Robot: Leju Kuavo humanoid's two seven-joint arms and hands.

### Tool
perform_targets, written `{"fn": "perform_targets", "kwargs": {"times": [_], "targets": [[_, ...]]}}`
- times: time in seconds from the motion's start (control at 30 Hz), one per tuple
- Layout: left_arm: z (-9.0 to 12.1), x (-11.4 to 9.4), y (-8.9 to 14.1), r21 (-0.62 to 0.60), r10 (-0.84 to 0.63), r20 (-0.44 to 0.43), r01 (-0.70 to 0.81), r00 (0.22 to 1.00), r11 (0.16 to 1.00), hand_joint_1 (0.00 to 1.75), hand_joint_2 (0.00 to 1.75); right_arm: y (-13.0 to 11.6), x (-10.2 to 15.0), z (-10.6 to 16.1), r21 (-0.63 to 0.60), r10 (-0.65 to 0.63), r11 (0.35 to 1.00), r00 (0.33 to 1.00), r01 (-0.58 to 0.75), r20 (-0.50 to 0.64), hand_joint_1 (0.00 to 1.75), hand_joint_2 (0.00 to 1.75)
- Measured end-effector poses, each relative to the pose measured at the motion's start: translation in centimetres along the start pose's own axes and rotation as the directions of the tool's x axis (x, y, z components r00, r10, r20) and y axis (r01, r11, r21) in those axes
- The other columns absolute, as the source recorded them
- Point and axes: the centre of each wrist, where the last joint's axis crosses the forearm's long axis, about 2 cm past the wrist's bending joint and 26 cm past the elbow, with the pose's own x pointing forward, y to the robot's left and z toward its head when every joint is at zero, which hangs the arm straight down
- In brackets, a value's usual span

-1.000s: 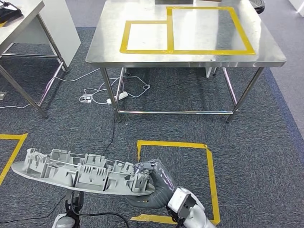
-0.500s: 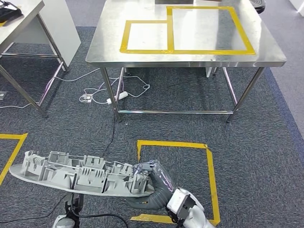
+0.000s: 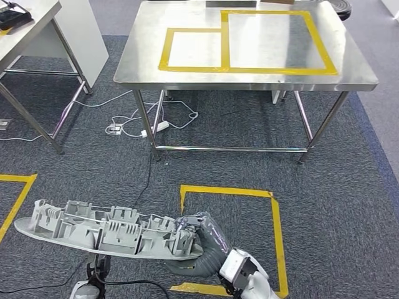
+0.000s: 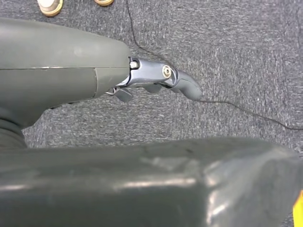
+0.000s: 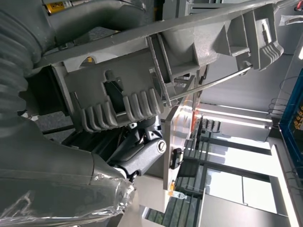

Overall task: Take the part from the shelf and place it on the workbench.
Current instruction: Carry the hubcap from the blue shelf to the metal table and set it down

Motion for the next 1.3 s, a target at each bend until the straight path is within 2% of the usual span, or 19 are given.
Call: {"fn": "perform_targets", "kwargs": {"times": [0.23,0.43,0.83,1.3], "targets": [[0.1,0.1,-0.6,-0.013,-0.03,0.006,0.03,1.0,0.999,0.0,0.0,0.6,0.2,2.1,-0.025,-0.011,1.0,1.0,0.011,-0.02,1.75,1.75],[-0.2,0.4,-0.9,-0.02,-0.032,0.015,0.032,0.999,0.999,0.0,0.0,0.4,0.4,2.7,-0.032,-0.009,0.999,1.0,0.008,-0.021,1.75,1.75],[-0.2,0.4,-0.7,-0.022,-0.003,0.013,0.003,1.0,1.0,0.0,0.0,-0.5,0.3,1.4,-0.006,0.018,1.0,1.0,-0.018,-0.005,1.75,1.75],[-0.4,0.5,-0.5,-0.025,-0.005,0.017,0.005,1.0,1.0,0.0,0.0,-0.5,0.1,1.2,-0.005,0.019,1.0,1.0,-0.019,-0.007,1.75,1.75]]}}
